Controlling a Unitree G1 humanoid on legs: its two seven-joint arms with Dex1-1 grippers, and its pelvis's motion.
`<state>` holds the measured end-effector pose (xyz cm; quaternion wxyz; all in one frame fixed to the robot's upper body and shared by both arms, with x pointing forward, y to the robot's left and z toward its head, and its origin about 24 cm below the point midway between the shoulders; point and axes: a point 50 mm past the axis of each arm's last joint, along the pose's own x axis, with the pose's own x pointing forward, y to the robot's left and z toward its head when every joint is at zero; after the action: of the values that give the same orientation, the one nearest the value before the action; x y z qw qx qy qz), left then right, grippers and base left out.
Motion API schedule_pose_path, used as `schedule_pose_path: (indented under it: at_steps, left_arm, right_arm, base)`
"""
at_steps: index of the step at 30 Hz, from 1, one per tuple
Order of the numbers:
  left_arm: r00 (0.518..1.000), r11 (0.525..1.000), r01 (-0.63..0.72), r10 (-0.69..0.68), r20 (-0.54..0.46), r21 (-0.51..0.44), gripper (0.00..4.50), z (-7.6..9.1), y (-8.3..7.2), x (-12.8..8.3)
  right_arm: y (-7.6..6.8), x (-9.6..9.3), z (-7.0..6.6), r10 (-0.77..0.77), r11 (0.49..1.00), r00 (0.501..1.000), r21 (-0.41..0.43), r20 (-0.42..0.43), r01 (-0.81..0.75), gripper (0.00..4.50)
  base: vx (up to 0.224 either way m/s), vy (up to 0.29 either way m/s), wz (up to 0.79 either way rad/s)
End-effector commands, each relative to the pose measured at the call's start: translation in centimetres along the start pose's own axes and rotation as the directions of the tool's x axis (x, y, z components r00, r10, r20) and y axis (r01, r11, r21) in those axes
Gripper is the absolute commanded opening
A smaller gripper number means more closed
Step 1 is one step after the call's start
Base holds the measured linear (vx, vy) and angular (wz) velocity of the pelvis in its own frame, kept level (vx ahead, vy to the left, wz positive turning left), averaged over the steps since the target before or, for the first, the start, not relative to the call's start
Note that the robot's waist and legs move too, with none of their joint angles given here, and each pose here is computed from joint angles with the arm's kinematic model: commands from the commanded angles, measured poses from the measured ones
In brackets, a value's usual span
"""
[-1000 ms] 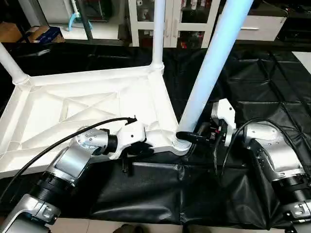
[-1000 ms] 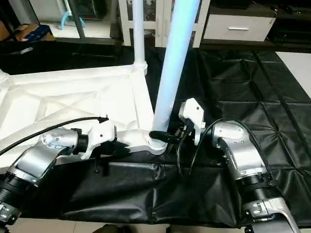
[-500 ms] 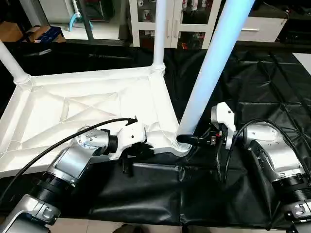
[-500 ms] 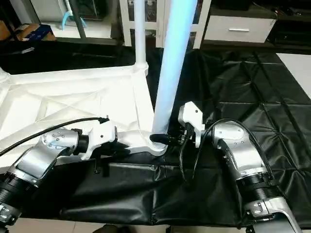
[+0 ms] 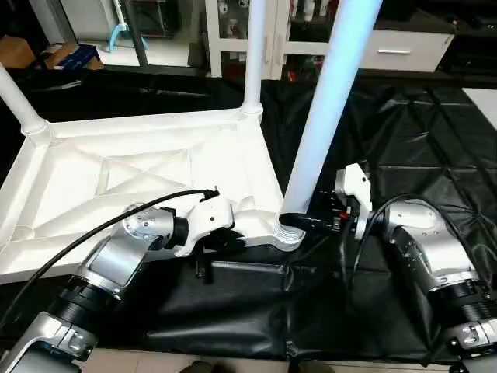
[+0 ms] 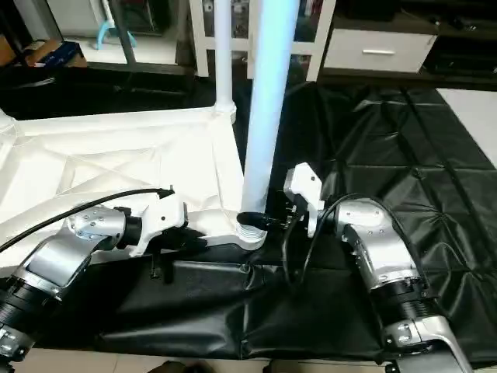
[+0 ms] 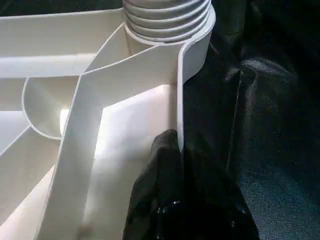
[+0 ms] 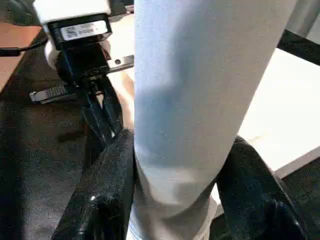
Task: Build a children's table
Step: Rotate leg to tighten
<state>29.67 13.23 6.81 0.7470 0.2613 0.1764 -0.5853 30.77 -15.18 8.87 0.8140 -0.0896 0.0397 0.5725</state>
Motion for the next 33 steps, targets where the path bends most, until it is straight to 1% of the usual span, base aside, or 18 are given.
schedule_pose_path:
  at_steps: [1, 2, 4, 6, 9, 11, 13, 14, 15, 17, 18, 20, 21, 25, 28, 30, 31, 33]
  left_arm:
    - [0.998, 0.999, 0.036, -0.038, -0.040, -0.035, 0.00, -1.0, -1.1, 1.2]
    - [0.999, 0.999, 0.015, -0.016, -0.031, -0.034, 0.00, -0.8, -0.9, 1.3]
    - [1.000, 0.999, 0.008, -0.009, -0.028, -0.033, 0.00, -0.7, -0.8, 1.4]
    - [0.999, 0.999, -0.034, 0.033, -0.017, -0.033, 0.00, -0.3, -0.4, 1.6]
    - [0.995, 0.994, -0.095, 0.095, -0.008, -0.045, 0.00, 0.1, 0.2, 1.8]
    - [0.993, 0.991, -0.118, 0.118, -0.002, -0.059, 0.00, 0.3, 0.5, 2.0]
    - [0.992, 0.989, -0.126, 0.127, 0.008, -0.072, 0.00, 0.7, 0.7, 2.2]
    - [0.990, 0.988, -0.135, 0.137, 0.019, -0.080, 0.00, 1.1, 0.7, 2.4]
    - [0.989, 0.986, -0.141, 0.144, 0.025, -0.084, 0.00, 1.3, 0.8, 2.5]
    - [0.985, 0.982, -0.161, 0.166, 0.043, -0.094, 0.00, 2.0, 0.8, 3.0]
    - [0.984, 0.981, -0.166, 0.171, 0.045, -0.096, 0.00, 2.2, 0.8, 3.1]
    - [0.979, 0.976, -0.192, 0.198, 0.056, -0.101, 0.00, 2.6, 0.9, 3.6]
    - [0.975, 0.973, -0.205, 0.212, 0.062, -0.103, 0.00, 2.8, 0.9, 3.7]
    - [0.974, 0.972, -0.210, 0.218, 0.066, -0.106, 0.00, 3.0, 0.8, 4.0]
    - [0.974, 0.972, -0.212, 0.218, 0.057, -0.106, 0.00, 2.7, 0.8, 3.9]
    - [0.974, 0.971, -0.214, 0.220, 0.048, -0.109, 0.00, 2.5, 0.7, 3.7]
    - [0.974, 0.970, -0.216, 0.222, 0.044, -0.109, 0.00, 2.4, 0.7, 3.7]
    - [0.974, 0.970, -0.218, 0.223, 0.039, -0.110, 0.00, 2.3, 0.7, 3.5]
  right_arm:
    - [0.3, -0.2, -2.0, -0.095, 0.994, 0.992, 0.038, -0.086, 0.098, 1.89]
    - [0.6, 0.1, -2.4, -0.120, 0.991, 0.989, 0.043, -0.087, 0.124, 1.89]
    - [0.7, 0.2, -2.5, -0.131, 0.990, 0.988, 0.047, -0.086, 0.136, 1.88]
    - [0.7, 0.4, -2.9, -0.188, 0.979, 0.978, 0.056, -0.086, 0.194, 1.88]
    - [0.7, 0.7, -3.4, -0.283, 0.955, 0.955, 0.071, -0.085, 0.289, 1.88]
    - [0.6, 0.9, -3.8, -0.366, 0.924, 0.927, 0.083, -0.087, 0.373, 1.88]
    - [0.3, 1.2, -4.1, -0.472, 0.871, 0.876, 0.104, -0.098, 0.481, 1.88]
    - [0.1, 1.5, -4.3, -0.536, 0.829, 0.837, 0.118, -0.105, 0.546, 1.88]
    - [0.0, 1.7, -4.4, -0.565, 0.809, 0.818, 0.123, -0.109, 0.575, 1.88]
    - [-0.2, 2.4, -4.7, -0.658, 0.730, 0.741, 0.127, -0.131, 0.671, 1.88]
    - [-0.2, 2.5, -4.7, -0.676, 0.714, 0.725, 0.126, -0.137, 0.689, 1.88]
    - [-0.1, 3.1, -5.0, -0.730, 0.648, 0.664, 0.143, -0.164, 0.748, 1.88]
    - [0.1, 3.4, -5.2, -0.745, 0.624, 0.644, 0.160, -0.174, 0.765, 1.88]
    - [0.3, 4.2, -5.1, -0.766, 0.599, 0.617, 0.150, -0.181, 0.787, 1.88]
    - [0.1, 4.3, -4.9, -0.777, 0.590, 0.607, 0.141, -0.170, 0.795, 1.88]
    - [-0.1, 4.4, -4.5, -0.789, 0.580, 0.597, 0.145, -0.144, 0.802, 1.88]
    - [-0.1, 4.5, -4.3, -0.785, 0.588, 0.606, 0.153, -0.130, 0.794, 1.88]
    - [-0.1, 4.7, -3.6, -0.763, 0.626, 0.641, 0.153, -0.081, 0.764, 1.88]
  base:
    - [0.000, 0.000, 0.00]
    - [0.000, 0.000, 0.00]
    - [0.000, 0.000, 0.00]
    - [0.000, 0.000, 0.00]
    - [0.000, 0.000, 0.00]
    - [0.000, 0.000, 0.00]
    - [0.000, 0.000, 0.00]
    - [0.000, 0.000, 0.00]
    - [0.000, 0.000, 0.00]
    - [0.000, 0.000, 0.00]
    - [0.000, 0.000, 0.00]
    - [0.000, 0.000, 0.00]
    - [0.000, 0.000, 0.00]
    - [0.000, 0.000, 0.00]
    - [0.000, 0.000, 0.00]
    - [0.000, 0.000, 0.00]
    - [0.000, 0.000, 0.00]
    - [0.000, 0.000, 0.00]
